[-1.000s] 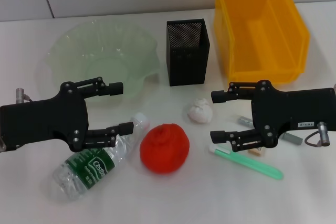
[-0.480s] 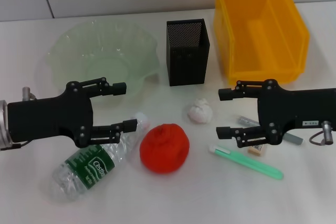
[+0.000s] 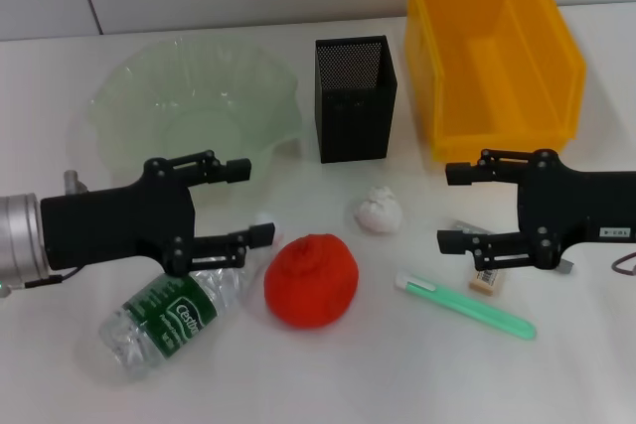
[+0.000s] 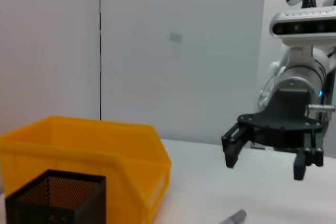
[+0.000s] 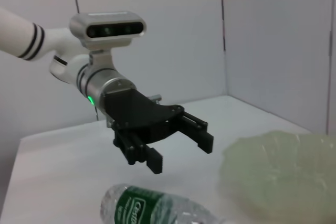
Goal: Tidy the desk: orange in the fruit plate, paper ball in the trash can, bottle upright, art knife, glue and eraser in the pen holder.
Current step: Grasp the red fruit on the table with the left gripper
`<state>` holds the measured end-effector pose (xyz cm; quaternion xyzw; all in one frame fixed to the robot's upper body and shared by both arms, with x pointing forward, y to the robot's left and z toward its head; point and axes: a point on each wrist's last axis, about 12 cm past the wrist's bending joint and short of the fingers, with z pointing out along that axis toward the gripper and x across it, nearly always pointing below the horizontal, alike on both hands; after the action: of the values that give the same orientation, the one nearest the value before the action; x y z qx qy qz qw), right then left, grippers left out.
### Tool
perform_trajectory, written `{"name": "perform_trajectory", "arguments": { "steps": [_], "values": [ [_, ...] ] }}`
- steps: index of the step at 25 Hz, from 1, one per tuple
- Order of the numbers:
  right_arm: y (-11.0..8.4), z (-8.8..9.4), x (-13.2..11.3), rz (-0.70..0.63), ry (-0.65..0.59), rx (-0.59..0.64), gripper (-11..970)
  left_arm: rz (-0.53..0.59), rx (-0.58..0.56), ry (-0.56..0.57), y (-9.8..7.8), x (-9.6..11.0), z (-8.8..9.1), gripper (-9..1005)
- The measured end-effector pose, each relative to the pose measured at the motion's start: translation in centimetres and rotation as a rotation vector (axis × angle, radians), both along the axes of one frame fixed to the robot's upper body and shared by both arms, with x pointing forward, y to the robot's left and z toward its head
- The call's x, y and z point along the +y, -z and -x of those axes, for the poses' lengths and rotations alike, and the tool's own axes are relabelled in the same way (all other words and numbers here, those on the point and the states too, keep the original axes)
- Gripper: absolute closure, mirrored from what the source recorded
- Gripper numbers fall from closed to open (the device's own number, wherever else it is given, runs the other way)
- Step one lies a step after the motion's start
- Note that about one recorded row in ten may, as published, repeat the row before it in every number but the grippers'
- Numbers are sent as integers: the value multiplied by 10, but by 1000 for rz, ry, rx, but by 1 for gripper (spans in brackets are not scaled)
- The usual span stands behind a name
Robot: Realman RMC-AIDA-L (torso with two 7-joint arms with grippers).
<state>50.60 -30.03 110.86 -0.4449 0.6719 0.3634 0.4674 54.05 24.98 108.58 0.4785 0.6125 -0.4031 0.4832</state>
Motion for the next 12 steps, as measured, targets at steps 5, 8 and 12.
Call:
{"name": "perform_trajectory", "arguments": {
  "steps": [5,8,12],
  "values": [
    [3,3,-8,10,36,16,153,-26,34,15,10,-10,1,265],
    [4,4,-10,15,46,21,153,-46,52,26,15,-19,0,269],
    [4,4,-12,17,53,22,153,-47,72,24,19,-26,0,274]
  ]
}}
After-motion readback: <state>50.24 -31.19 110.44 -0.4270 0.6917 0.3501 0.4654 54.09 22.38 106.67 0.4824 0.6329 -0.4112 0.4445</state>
